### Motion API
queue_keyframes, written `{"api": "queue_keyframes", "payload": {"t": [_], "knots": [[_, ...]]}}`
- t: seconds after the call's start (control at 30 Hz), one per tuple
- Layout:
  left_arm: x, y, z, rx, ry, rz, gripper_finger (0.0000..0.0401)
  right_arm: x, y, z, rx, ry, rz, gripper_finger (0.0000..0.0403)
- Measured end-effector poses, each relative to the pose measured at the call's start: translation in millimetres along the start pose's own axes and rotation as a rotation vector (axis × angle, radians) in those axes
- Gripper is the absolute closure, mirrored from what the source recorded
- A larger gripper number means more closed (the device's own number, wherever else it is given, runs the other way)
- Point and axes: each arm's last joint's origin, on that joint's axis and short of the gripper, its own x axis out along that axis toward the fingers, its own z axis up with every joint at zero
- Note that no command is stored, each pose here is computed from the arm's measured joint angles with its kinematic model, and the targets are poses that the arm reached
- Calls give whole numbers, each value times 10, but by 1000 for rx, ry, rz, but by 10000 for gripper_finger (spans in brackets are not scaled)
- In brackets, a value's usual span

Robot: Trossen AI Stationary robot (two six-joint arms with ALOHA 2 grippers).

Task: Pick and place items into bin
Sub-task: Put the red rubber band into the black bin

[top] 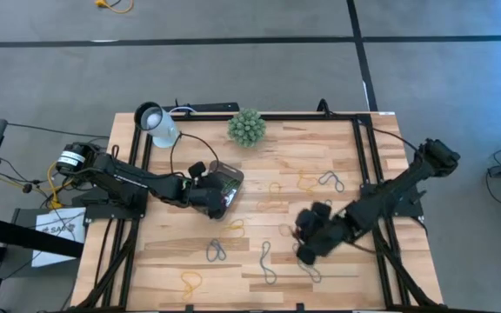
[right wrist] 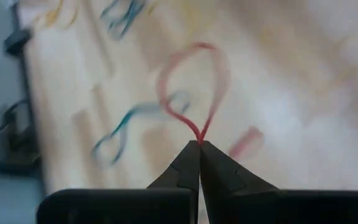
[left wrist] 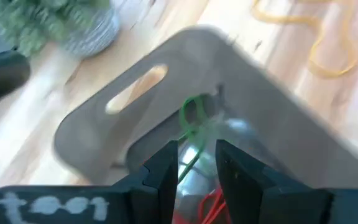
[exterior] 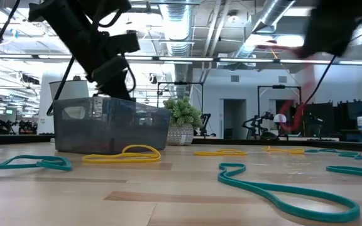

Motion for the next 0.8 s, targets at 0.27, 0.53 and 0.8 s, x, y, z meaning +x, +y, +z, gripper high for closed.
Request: {"api": "queue_keyframes", "payload": {"t": [0.27, 0.53, 0.8], "knots": [[-41, -127, 262, 30, -219, -208, 301, 528, -327, 544, -157, -158, -93, 402], [-46, -118, 346, 11, -290, -222, 301, 887, -530, 693, -186, -182, -154, 403], [-51, -117, 414, -54, -338, -273, 301, 964, -556, 875, -214, -318, -123, 403]]}}
